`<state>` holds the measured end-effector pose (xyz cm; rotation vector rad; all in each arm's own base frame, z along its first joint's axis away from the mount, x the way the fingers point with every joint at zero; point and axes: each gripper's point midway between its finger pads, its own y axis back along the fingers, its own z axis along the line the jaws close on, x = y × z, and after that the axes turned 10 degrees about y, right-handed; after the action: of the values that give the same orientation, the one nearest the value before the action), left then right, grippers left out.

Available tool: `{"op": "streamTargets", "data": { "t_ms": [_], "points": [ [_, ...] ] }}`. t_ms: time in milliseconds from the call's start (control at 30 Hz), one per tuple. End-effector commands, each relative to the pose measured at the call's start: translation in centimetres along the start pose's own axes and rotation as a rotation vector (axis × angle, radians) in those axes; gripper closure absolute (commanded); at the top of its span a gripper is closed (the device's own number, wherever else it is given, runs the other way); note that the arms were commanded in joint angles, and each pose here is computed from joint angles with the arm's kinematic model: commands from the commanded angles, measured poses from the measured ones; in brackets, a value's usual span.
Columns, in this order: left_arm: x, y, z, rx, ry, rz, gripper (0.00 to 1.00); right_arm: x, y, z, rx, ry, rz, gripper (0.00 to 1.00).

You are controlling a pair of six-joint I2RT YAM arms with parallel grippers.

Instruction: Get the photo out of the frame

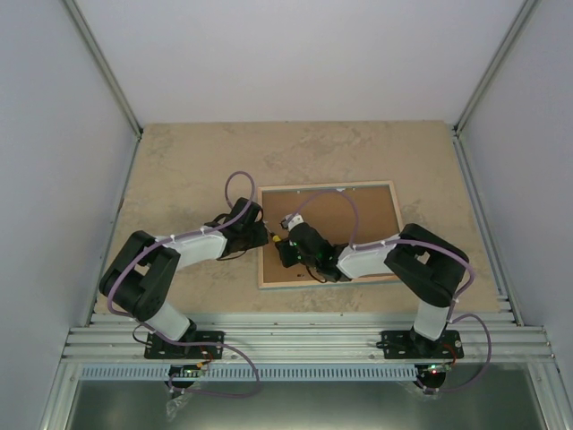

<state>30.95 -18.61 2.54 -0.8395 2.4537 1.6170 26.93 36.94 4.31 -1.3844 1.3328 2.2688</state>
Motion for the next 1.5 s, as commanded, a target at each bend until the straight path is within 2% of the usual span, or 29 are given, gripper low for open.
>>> {"op": "streamTargets", "data": {
  "t_ms": [0, 367, 800, 1100, 1400, 1467],
  "points": [
    [1.8, -0.6, 1.5, -0.03, 0.057, 0.068, 1.0, -0.1, -0.9, -0.4, 0.048, -0.029, -0.006, 1.0],
    [2.8, -0.3, 1.1, 0.019, 0.065, 0.1, 1.0, 0.1, -1.6, -1.2, 0.1, -0.119, -0.044, 0.99],
    [6.6, 0.0, -1.0, 0.119, 0.062, 0.192, 1.0, -3.3, -1.7, 0.2, 0.029, -0.133, -0.202, 1.0],
    [8.4, 0.6, -1.0, 0.153, 0.062, 0.227, 1.0, -5.0, -0.9, 0.9, -0.137, -0.121, -0.274, 1.0],
    [9.4, 1.2, -1.6, 0.204, 0.074, 0.252, 1.0, -6.7, -1.1, 1.9, -0.25, -0.073, -0.276, 1.0],
    [9.3, 1.3, -1.9, 0.217, 0.074, 0.249, 1.0, -6.4, -1.7, 2.1, -0.259, -0.055, -0.242, 0.99]
  ]
}}
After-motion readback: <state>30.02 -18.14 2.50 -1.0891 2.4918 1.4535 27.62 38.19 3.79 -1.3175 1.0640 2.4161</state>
